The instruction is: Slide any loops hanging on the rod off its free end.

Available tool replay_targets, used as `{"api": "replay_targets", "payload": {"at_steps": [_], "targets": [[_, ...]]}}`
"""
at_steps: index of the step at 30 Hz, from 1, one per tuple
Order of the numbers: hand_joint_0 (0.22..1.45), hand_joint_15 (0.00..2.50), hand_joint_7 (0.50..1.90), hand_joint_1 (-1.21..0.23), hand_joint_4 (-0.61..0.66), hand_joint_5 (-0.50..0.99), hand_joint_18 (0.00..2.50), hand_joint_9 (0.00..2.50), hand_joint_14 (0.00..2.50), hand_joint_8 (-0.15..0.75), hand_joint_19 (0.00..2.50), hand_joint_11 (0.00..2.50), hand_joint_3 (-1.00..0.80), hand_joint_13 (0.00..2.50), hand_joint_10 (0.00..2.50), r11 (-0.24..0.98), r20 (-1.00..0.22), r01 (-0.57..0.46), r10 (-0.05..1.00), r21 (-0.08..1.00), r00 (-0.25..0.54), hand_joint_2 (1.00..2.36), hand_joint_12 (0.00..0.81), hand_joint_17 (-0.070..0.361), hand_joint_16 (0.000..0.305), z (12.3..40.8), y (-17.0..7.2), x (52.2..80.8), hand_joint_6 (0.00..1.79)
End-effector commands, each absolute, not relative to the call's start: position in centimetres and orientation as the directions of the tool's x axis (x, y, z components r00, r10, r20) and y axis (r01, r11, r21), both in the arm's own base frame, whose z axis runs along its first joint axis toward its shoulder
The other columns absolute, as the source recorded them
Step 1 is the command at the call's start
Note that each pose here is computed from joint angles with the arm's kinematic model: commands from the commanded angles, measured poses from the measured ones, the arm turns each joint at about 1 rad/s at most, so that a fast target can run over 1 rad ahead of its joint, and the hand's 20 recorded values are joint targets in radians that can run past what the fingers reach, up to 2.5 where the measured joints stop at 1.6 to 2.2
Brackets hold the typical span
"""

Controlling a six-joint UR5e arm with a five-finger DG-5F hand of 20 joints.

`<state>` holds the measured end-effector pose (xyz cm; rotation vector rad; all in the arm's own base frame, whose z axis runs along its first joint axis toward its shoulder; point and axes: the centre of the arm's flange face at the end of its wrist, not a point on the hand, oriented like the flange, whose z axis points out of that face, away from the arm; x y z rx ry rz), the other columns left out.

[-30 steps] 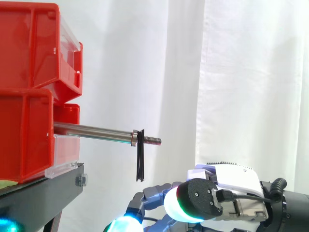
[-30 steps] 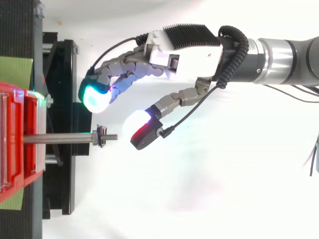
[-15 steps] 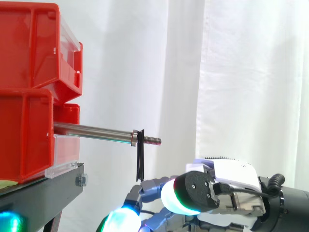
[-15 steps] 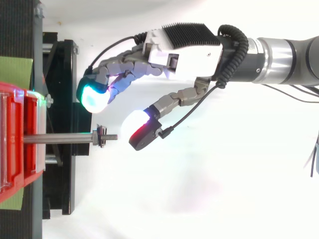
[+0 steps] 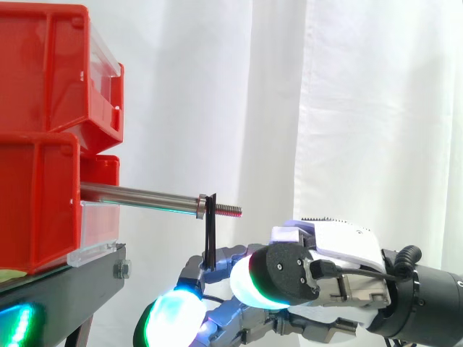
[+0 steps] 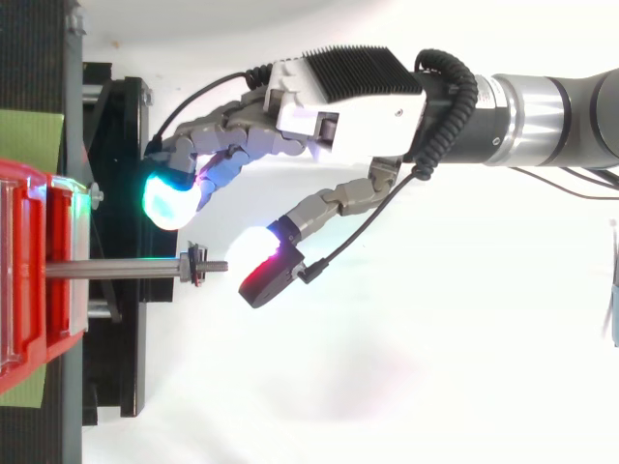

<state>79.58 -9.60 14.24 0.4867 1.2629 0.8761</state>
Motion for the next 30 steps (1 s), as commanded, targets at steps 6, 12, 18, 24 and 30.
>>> {"api": "replay_targets", "payload": {"at_steps": [6,12,18,24,30], "targets": [[0.62,0.0,1.3,-0.44,0.29,-0.14,0.67,0.79,0.0,0.312,0.2,0.2,-0.5,0.69,0.01,0.598,-0.612,-0.301,0.789,0.743,0.056,1.0,0.299,0.101,0.045,14.3,-9.4,79.6,0.5],[0.6,0.0,1.33,-0.56,0.29,-0.15,0.69,0.8,0.0,0.317,0.2,0.21,-0.5,0.69,0.01,0.602,-0.609,-0.3,0.789,0.74,0.082,1.0,0.303,0.102,0.045,14.5,-9.4,79.8,0.5],[0.59,0.0,1.38,-0.63,0.29,-0.14,0.7,0.79,0.0,0.319,0.2,0.21,-0.5,0.69,0.01,0.597,-0.602,-0.307,0.793,0.741,0.089,1.0,0.3,0.101,0.045,14.6,-8.8,80.0,0.5],[0.58,0.0,1.41,-0.63,0.29,-0.14,0.7,0.79,0.0,0.317,0.21,0.22,-0.5,0.69,0.01,0.594,-0.6,-0.309,0.795,0.743,0.086,1.0,0.3,0.102,0.045,14.6,-8.7,80.0,0.5],[0.58,0.0,1.41,-0.62,0.28,-0.14,0.7,0.78,0.0,0.317,0.21,0.21,-0.5,0.7,0.01,0.591,-0.602,-0.316,0.795,0.742,0.074,1.0,0.3,0.102,0.046,14.6,-8.5,80.0,0.5]]}}
